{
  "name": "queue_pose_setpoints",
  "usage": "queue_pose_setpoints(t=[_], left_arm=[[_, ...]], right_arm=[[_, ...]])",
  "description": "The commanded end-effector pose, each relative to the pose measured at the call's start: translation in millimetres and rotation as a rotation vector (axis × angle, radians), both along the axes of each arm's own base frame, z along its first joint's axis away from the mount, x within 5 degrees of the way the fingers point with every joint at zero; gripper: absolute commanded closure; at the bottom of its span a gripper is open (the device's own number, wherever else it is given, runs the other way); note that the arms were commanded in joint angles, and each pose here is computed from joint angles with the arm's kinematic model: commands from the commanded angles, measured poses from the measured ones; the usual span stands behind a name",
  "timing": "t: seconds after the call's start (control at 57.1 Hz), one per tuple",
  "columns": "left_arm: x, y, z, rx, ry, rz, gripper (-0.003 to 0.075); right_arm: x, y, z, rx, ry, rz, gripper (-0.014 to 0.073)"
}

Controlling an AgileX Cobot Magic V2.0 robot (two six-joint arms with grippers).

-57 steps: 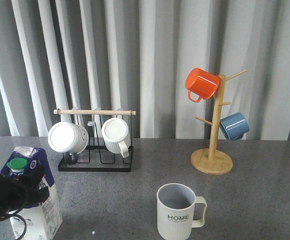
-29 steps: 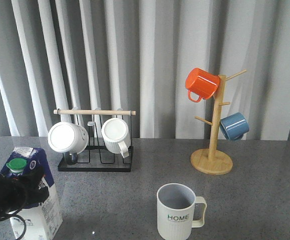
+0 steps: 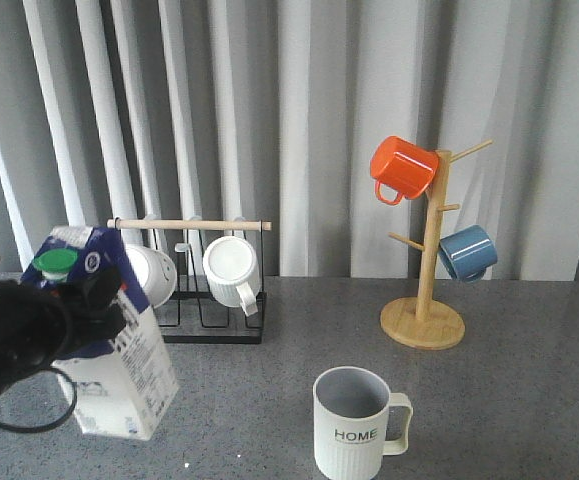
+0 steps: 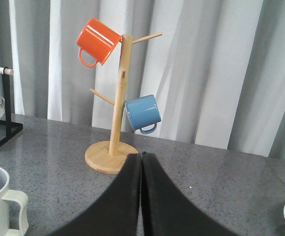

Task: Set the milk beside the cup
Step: 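Lift the milk carton and carry it toward the HOME mug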

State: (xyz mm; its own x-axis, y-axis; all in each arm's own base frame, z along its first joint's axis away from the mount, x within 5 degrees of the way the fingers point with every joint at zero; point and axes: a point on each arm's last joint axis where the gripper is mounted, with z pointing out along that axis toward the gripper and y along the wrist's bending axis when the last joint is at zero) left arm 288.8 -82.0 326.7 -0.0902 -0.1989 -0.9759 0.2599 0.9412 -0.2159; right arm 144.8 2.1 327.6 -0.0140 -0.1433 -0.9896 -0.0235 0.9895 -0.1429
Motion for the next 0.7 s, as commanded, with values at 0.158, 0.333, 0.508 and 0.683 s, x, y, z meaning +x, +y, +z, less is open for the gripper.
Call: queue_pose_setpoints(t=[0.158, 0.333, 0.508, 0.683], left_arm=[[-14, -55, 56, -0.019, -0.197, -0.062, 0.07], [-7, -79, 37, 0.023, -0.13, 0.112, 0.07], [1, -121, 10, 0.149, -0.057, 0.165, 0.07], [10, -154, -4, 0.116, -0.019, 0.181, 0.07]], right_arm=[[-1, 1, 14, -0.01, -0.093, 0.011, 0.0601], [-1, 1, 14, -0.01, -0.093, 0.011, 0.0601], [-1, 1, 14, -0.01, -0.093, 0.011, 0.0601], [-1, 1, 14, -0.01, -0.093, 0.011, 0.0601]])
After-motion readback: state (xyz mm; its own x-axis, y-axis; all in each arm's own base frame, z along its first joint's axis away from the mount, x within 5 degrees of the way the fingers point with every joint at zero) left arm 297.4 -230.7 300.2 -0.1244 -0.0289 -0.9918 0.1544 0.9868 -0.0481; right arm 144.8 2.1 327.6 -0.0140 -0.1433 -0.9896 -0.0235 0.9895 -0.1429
